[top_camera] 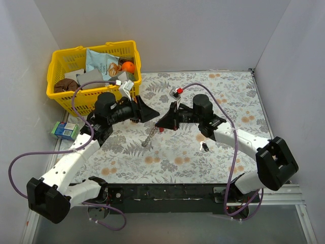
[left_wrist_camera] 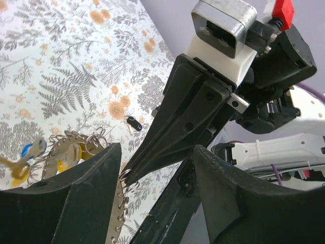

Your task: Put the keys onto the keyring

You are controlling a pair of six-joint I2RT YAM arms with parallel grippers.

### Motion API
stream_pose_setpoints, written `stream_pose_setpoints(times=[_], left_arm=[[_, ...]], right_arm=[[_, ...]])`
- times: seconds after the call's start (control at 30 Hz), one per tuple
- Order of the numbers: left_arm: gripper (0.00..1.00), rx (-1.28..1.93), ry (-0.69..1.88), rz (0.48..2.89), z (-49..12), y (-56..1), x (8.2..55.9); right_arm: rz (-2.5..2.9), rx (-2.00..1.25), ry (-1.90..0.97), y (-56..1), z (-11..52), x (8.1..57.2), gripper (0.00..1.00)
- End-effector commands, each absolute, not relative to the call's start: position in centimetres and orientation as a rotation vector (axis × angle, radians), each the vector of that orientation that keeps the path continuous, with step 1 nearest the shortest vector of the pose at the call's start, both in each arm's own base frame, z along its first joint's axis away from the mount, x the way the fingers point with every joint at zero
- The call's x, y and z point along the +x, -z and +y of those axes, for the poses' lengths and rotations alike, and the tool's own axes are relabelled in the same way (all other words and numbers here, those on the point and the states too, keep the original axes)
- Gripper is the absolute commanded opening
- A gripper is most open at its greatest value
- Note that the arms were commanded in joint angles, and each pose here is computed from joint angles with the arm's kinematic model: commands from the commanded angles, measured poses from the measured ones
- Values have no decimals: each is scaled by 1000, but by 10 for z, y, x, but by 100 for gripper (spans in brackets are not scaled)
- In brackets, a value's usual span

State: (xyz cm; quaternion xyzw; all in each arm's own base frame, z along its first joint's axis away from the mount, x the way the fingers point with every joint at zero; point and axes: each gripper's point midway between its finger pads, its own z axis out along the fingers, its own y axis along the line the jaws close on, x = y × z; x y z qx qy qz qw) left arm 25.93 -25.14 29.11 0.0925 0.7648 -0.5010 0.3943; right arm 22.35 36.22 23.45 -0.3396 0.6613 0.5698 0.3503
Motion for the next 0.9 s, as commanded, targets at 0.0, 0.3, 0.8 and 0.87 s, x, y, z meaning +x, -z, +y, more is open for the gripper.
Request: stream_pose_setpoints(times=[0.0, 0.3, 0.8, 0.87], left_arm=[[59, 379, 1312, 1823, -253, -333, 247], [54, 506, 1362, 1802, -257, -352, 241], [46, 579, 1388, 1805, -255, -352, 238], [45, 586, 1399, 1817, -255, -347, 237]], right_arm=[[1470, -987, -1474, -305, 358, 216, 1], [1403, -1086, -1496, -326, 350, 206, 1], [1348, -1118, -1560, -343, 342, 199, 1], [1338, -1111, -1572, -346, 341, 198, 1]])
